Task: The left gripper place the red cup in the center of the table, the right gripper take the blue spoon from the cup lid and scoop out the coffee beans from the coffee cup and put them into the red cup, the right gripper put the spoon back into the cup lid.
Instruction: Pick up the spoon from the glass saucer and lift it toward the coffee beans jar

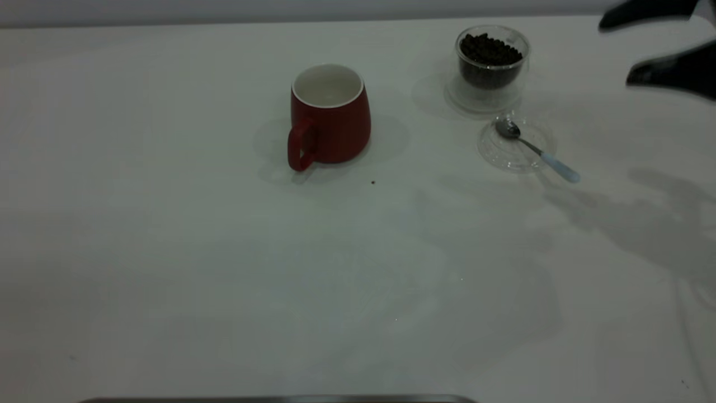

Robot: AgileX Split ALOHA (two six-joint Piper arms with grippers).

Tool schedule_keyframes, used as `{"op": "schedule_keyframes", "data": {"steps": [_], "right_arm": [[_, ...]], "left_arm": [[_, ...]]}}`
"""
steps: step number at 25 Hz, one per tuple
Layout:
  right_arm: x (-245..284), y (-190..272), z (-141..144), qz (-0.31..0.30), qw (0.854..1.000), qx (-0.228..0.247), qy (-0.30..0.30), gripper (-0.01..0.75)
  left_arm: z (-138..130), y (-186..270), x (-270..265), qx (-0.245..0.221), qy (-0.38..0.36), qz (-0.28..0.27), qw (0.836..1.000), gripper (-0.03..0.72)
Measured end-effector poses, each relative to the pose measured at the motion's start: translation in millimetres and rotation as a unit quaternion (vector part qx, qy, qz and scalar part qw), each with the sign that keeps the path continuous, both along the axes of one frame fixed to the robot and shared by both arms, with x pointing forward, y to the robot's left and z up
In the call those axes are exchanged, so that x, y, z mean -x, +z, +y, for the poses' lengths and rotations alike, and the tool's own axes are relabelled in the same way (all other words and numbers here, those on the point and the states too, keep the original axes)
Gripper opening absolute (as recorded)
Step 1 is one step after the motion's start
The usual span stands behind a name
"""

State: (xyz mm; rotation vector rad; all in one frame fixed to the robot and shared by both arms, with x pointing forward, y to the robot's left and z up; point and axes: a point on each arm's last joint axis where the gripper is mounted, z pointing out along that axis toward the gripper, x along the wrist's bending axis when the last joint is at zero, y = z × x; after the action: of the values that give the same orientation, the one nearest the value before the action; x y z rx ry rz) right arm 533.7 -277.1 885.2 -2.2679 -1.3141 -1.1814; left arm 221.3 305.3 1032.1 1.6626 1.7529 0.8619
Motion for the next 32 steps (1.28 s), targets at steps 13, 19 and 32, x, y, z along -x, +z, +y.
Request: {"op": "schedule_keyframes", "data": {"steps": [13, 19, 32], "right_arm": [[9, -84, -11, 0.119, 0.992, -0.033, -0.009, 0.588], [-4, -104, -11, 0.119, 0.992, -0.044, 0.000, 0.588], [-19, -138, -10, 0.120, 0.991, -0.063, 0.014, 0.586]], "left_arm": [[0, 0, 0, 0.000, 0.000, 0.000, 1.000, 0.587], [0, 0, 0, 0.000, 0.000, 0.000, 1.000, 0.587], [0, 0, 0, 0.002, 0.001, 0.000, 1.000, 0.587]]}}
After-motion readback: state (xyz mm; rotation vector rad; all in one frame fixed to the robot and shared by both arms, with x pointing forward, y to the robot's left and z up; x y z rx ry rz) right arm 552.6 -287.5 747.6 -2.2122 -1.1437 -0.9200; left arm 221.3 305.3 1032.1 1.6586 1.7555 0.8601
